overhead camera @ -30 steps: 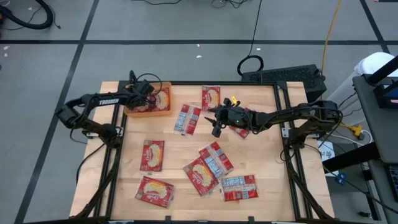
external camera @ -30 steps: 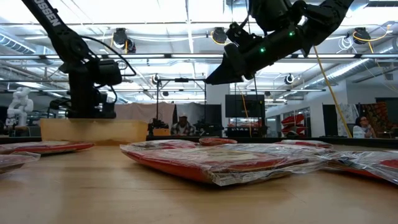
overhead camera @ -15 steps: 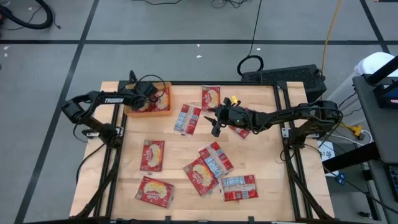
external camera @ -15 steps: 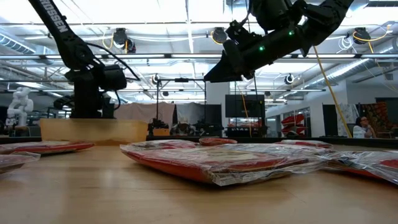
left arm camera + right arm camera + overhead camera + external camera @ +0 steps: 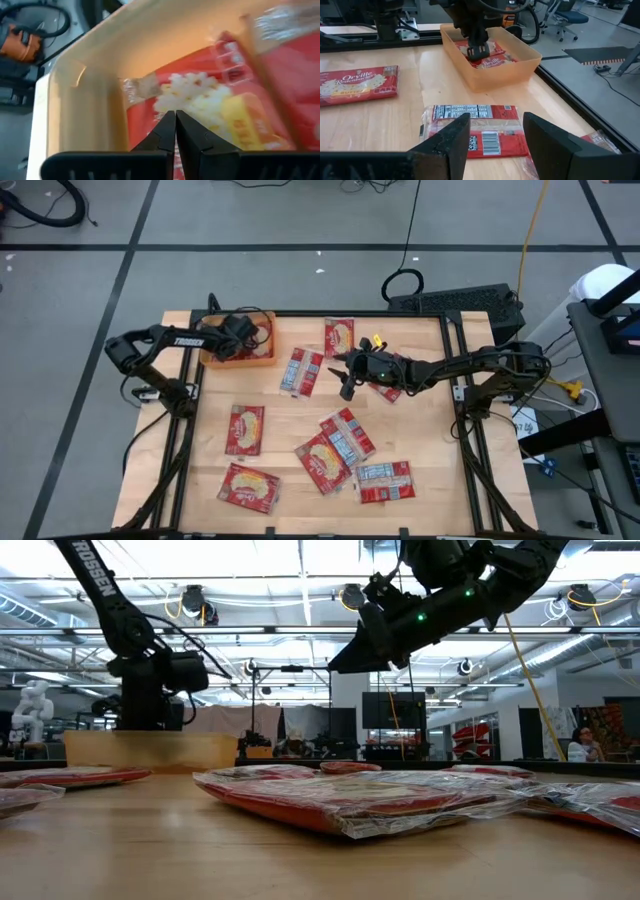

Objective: Sort popcorn bags into baskets
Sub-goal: Adjust the popcorn bag

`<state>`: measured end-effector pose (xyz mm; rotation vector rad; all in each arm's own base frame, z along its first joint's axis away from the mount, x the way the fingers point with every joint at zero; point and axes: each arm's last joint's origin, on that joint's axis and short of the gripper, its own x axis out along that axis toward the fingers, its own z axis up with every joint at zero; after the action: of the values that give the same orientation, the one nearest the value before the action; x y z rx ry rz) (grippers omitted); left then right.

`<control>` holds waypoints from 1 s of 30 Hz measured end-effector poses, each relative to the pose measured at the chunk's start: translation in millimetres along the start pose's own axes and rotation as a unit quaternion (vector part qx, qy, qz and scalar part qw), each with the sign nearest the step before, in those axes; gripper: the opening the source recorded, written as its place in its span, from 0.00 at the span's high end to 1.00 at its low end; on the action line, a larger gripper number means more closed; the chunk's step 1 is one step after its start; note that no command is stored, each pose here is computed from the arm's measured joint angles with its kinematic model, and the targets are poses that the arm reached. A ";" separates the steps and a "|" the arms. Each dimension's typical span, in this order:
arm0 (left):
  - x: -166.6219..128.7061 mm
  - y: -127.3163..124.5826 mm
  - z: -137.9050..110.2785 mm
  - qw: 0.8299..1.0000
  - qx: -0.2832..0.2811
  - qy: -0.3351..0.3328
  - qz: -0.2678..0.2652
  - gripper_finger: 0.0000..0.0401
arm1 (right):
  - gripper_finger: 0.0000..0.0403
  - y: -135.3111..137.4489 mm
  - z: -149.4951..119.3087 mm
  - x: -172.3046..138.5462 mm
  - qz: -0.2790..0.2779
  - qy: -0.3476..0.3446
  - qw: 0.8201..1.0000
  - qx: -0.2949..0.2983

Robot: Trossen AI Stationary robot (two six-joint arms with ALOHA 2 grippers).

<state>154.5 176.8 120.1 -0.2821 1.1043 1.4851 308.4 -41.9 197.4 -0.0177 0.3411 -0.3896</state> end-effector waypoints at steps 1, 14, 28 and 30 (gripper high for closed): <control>-2.7 -1.5 3.3 1.000 0.001 -0.006 -0.005 0.95 | 0.56 0.0 0.0 0.0 0.000 0.000 1.000 0.000; -6.4 8.3 38.1 1.000 0.006 -0.010 -0.016 0.95 | 0.56 0.0 -0.9 0.0 0.000 0.004 1.000 -0.015; 5.7 23.8 28.4 0.997 0.010 0.073 -0.038 0.99 | 0.56 0.1 -3.1 -0.1 0.000 0.015 1.000 -0.013; 7.2 22.5 27.8 0.996 0.017 0.074 -0.035 0.99 | 0.56 0.1 -2.9 -0.1 0.000 0.014 1.000 -0.015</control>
<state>144.3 205.7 139.8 -0.4087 1.2250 1.4003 307.3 -41.7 194.7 -0.0415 0.3742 -0.3847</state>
